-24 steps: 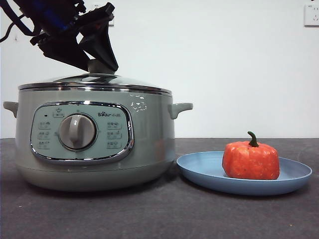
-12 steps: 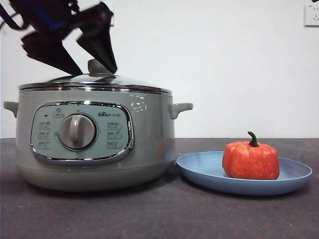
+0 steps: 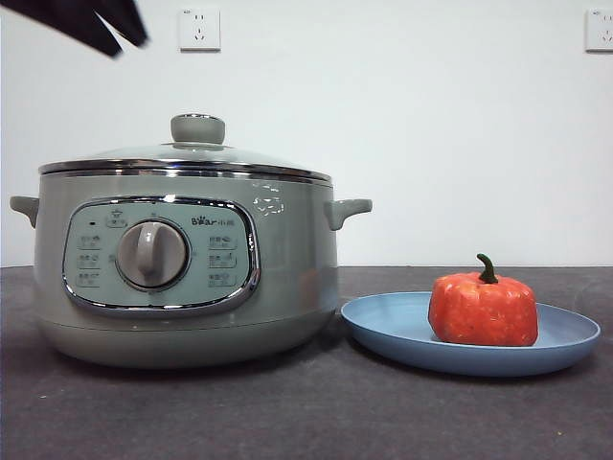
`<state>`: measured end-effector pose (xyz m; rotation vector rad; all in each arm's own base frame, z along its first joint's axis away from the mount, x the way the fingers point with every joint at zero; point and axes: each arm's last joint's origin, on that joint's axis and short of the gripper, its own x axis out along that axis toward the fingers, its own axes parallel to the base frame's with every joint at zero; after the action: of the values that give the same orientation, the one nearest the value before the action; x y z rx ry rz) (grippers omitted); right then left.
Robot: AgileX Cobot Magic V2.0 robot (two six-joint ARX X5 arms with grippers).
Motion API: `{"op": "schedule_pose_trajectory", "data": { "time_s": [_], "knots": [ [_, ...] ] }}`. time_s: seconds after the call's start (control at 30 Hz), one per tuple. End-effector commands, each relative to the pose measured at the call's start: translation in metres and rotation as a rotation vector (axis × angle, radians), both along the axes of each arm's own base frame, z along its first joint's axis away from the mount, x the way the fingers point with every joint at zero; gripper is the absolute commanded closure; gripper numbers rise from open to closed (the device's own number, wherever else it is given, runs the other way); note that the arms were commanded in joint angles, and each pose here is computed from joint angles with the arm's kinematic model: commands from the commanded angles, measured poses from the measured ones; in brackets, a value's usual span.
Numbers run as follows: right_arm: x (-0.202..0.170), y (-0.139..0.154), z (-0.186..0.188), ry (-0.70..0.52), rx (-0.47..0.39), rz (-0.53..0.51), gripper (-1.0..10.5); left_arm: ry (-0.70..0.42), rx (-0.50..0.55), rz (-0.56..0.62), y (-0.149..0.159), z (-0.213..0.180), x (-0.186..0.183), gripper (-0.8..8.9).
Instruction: Take the pumpkin out from the steamer,put the pumpkin in the blue plate,close the lid
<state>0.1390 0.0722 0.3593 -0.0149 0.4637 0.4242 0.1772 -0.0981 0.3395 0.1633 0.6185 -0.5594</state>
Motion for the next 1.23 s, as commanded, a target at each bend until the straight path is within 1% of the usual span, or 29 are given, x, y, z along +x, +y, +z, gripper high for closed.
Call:
{"op": "schedule_pose_trajectory", "data": {
  "time_s": [0.03,0.13,0.27,0.33,0.4,0.47,0.53,0.6,0.73,0.87,1.03,1.1,1.13,1.17,1.23],
  "knots": [
    [-0.004,-0.002,-0.012,-0.072,0.019,0.006,9.6,-0.068,0.01,0.012,0.01,0.005,-0.017,8.21],
    [-0.01,-0.004,-0.033,-0.145,0.057,0.011,9.6,-0.13,-0.015,0.026,0.021,0.002,-0.038,8.22],
    [-0.022,-0.01,-0.063,-0.203,0.119,0.002,9.6,-0.186,-0.027,0.057,0.037,-0.019,-0.064,8.21],
    [-0.028,-0.014,-0.075,-0.195,0.148,-0.008,9.6,-0.223,-0.048,0.081,0.045,-0.03,-0.077,8.22],
    [-0.032,-0.016,-0.081,-0.155,0.15,-0.018,9.6,-0.25,-0.088,0.097,0.051,-0.037,-0.089,8.21],
    [-0.033,-0.017,-0.083,-0.129,0.154,-0.035,9.6,-0.238,-0.136,0.122,0.055,-0.039,-0.096,8.19],
    [-0.032,-0.019,-0.084,-0.137,0.132,-0.094,9.5,-0.204,-0.196,0.144,0.057,-0.039,-0.1,8.16],
    [-0.032,-0.019,-0.084,-0.139,0.121,-0.121,9.5,-0.2,-0.196,0.149,0.057,-0.04,-0.1,8.16],
    [-0.032,-0.019,-0.084,-0.136,0.117,-0.125,9.5,-0.192,-0.19,0.15,0.057,-0.041,-0.101,8.16],
    [-0.031,-0.021,-0.084,-0.147,0.101,-0.175,9.5,-0.188,-0.188,0.149,0.057,-0.041,-0.101,8.16],
    [-0.031,-0.021,-0.085,-0.145,0.1,-0.174,9.5,-0.19,-0.184,0.15,0.057,-0.041,-0.101,8.16],
    [-0.031,-0.021,-0.085,-0.145,0.1,-0.174,9.5,-0.242,-0.106,0.119,0.061,-0.041,-0.106,8.16],
    [-0.031,-0.021,-0.085,-0.145,0.1,-0.174,9.5,-0.262,-0.091,0.125,0.065,-0.042,-0.11,8.16],
    [-0.031,-0.021,-0.085,-0.145,0.1,-0.174,9.5,-0.288,-0.084,0.137,0.068,-0.042,-0.114,8.16],
    [-0.031,-0.021,-0.085,-0.143,0.099,-0.174,9.5,-0.367,-0.103,0.177,0.075,-0.044,-0.12,8.16]
  ]
}}
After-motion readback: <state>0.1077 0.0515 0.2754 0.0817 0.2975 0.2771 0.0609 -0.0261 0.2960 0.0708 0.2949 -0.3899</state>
